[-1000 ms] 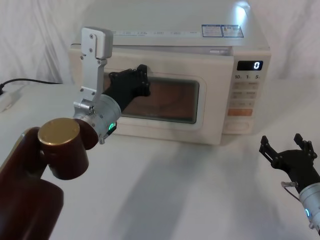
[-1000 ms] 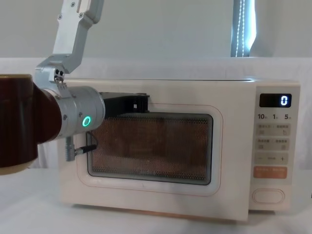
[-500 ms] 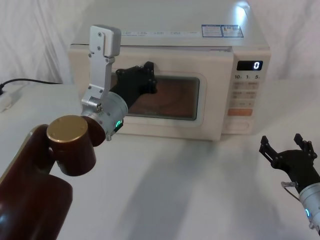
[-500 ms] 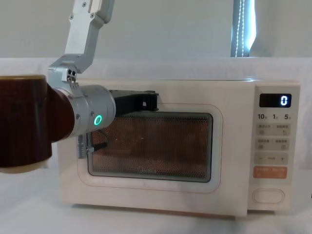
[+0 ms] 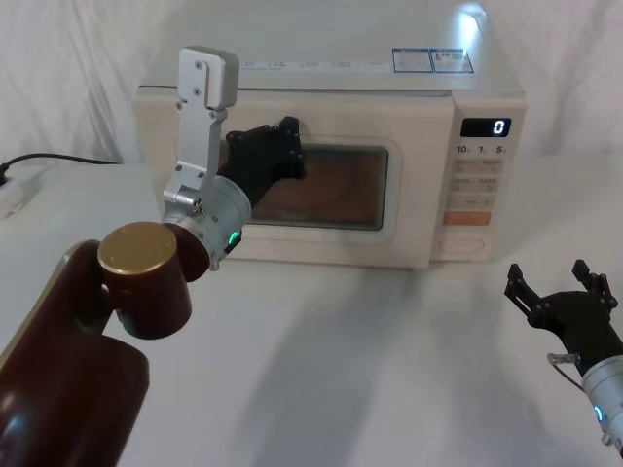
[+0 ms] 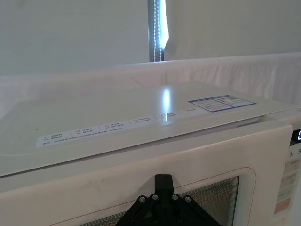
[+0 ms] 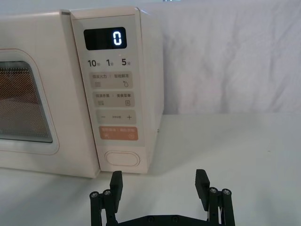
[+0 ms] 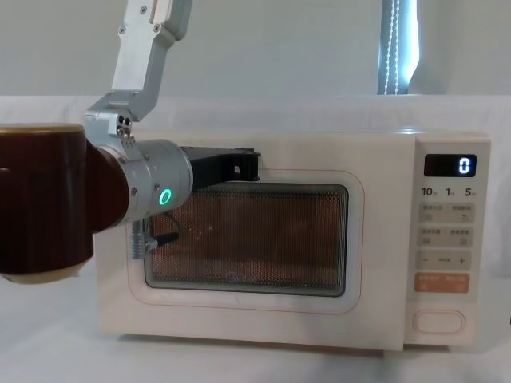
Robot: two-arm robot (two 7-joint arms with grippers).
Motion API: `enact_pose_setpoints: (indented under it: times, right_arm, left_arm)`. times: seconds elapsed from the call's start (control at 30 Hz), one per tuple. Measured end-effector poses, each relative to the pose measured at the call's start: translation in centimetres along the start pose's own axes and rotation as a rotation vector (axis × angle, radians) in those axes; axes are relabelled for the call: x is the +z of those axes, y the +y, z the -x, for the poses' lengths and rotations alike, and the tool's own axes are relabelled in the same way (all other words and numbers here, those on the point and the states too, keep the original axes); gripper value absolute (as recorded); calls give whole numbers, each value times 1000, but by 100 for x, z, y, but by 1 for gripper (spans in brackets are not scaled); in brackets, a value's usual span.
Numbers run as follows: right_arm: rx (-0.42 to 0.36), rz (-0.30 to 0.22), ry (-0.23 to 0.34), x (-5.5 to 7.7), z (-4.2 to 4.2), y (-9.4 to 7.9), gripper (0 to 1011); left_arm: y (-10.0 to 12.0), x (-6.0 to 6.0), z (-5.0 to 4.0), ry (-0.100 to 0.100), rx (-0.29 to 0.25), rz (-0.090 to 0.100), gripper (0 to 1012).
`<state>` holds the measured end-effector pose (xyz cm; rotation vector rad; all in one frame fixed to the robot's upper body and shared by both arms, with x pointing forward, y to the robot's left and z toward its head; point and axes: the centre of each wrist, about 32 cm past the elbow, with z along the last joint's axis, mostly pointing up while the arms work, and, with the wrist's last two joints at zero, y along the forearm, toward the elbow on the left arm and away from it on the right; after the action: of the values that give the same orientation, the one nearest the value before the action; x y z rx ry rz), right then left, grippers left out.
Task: Press the button to open the microwave door with one hand; close the microwave door with the other hand.
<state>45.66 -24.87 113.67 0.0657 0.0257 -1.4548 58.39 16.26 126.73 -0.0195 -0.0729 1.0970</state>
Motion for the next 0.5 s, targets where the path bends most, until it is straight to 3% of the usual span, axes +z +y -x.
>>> enact_pose_setpoints:
  times: [0.5]
  right_arm:
    - [0,0,0,0,0,0,1002]
  left_arm:
    - [-50,-40,0,-1,16,-6,0]
